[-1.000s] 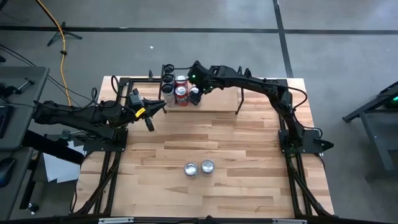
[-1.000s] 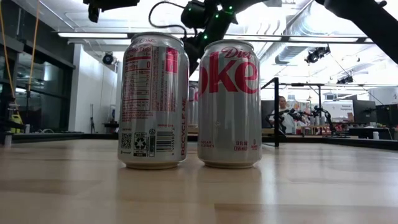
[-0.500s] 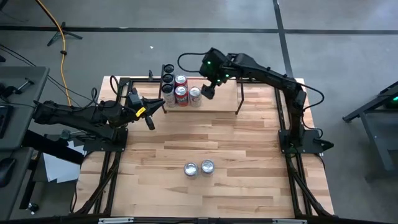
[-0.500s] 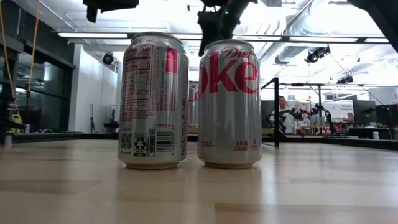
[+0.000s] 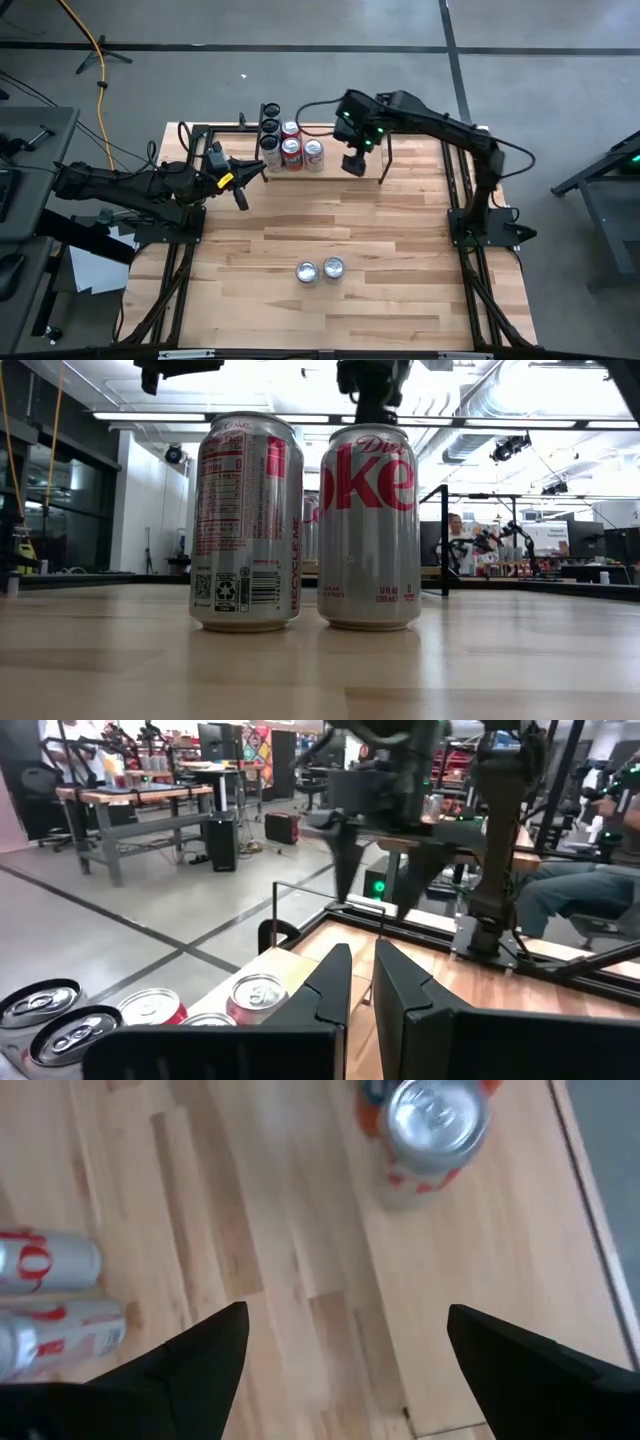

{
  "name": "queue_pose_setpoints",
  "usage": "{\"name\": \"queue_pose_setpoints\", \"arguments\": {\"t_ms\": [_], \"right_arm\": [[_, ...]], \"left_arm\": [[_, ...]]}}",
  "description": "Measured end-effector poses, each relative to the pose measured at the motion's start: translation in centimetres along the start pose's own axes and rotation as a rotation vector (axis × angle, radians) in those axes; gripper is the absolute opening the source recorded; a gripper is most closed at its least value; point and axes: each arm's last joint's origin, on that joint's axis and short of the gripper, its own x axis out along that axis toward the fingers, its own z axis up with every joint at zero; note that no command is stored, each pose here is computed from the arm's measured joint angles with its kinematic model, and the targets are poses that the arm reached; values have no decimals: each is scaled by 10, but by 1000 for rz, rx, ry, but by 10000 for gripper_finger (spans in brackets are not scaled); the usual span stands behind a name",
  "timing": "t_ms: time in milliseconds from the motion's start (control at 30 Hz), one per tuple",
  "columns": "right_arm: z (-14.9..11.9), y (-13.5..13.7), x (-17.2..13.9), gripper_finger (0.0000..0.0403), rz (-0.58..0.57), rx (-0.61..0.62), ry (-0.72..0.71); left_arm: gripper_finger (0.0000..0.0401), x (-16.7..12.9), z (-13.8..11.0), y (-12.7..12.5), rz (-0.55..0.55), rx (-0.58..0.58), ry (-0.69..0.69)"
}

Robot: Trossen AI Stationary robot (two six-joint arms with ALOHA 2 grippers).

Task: Place canned beverage on shelf
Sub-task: Put the right silver soda can aligned with the other silver soda can on the shelf

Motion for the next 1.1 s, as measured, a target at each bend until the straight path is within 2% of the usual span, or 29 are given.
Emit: {"name": "queue_pose_setpoints", "arguments": {"t_ms": [100,233,367,500,667,767,833,967,1100], "right_arm": [[-20,5,-4,326,1,16,-33],[-65,14,-2,326,22,124,-110],[-106,38,-1,326,134,194,-247],[-128,60,1,326,228,151,-382],[-129,80,7,326,279,-40,-546],[-124,89,7,326,312,-80,-622],[-122,93,6,326,320,-83,-647],[-119,95,2,326,263,-60,-714],[-115,93,0,326,235,57,-759]], "left_arm": [[3,0,0,0,0,-24,1],[3,0,0,0,0,-49,2],[3,0,0,0,5,-49,1],[3,0,0,1,47,-49,-3],[3,0,0,2,69,-76,-6],[3,0,0,2,69,-75,-5],[3,0,0,2,69,-75,-5],[3,0,0,1,49,-76,-3],[3,0,0,-2,-65,-77,11]]}}
